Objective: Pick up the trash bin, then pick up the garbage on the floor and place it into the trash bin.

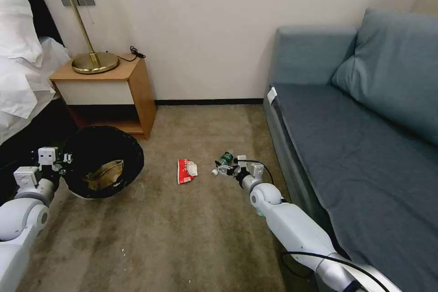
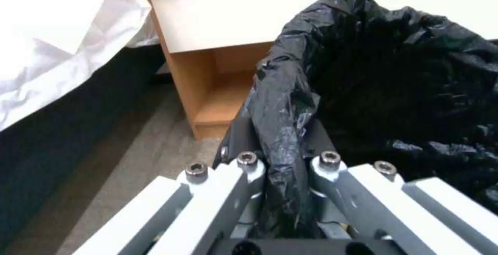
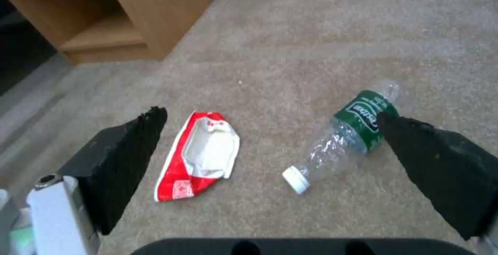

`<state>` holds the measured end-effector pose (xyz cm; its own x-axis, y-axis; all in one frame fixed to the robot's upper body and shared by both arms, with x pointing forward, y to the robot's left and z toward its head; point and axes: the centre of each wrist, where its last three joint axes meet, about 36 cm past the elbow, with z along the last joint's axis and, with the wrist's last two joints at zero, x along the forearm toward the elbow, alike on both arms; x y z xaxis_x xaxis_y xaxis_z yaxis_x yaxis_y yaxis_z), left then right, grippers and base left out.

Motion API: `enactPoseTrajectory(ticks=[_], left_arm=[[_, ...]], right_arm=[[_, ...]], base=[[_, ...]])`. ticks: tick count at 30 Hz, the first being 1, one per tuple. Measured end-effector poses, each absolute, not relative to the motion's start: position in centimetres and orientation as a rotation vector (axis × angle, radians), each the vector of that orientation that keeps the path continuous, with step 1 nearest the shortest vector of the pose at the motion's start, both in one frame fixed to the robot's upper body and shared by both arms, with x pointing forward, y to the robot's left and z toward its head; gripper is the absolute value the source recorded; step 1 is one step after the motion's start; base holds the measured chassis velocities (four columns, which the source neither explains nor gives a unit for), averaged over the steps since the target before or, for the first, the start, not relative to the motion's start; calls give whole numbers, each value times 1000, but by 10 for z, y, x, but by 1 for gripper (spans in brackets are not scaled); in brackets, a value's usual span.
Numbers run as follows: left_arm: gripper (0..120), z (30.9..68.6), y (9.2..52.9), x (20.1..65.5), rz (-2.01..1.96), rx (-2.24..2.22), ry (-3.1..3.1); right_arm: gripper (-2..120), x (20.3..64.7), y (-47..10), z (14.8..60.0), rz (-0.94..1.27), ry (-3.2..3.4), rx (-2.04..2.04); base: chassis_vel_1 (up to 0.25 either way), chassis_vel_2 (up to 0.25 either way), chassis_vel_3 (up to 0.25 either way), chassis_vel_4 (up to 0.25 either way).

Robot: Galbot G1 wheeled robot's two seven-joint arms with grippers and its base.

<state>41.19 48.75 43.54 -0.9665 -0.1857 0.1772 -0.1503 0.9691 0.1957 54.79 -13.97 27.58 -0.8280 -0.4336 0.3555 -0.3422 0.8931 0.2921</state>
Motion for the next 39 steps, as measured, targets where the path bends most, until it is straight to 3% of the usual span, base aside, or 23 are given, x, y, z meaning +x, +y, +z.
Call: enactPoseTrajectory(ticks=[39], left_arm=[[4,435,469,390,-268,219,-2910]], right_arm=[[100,512,-130,269,-265,-2612,615]], base=[[-71,70,71,-70]])
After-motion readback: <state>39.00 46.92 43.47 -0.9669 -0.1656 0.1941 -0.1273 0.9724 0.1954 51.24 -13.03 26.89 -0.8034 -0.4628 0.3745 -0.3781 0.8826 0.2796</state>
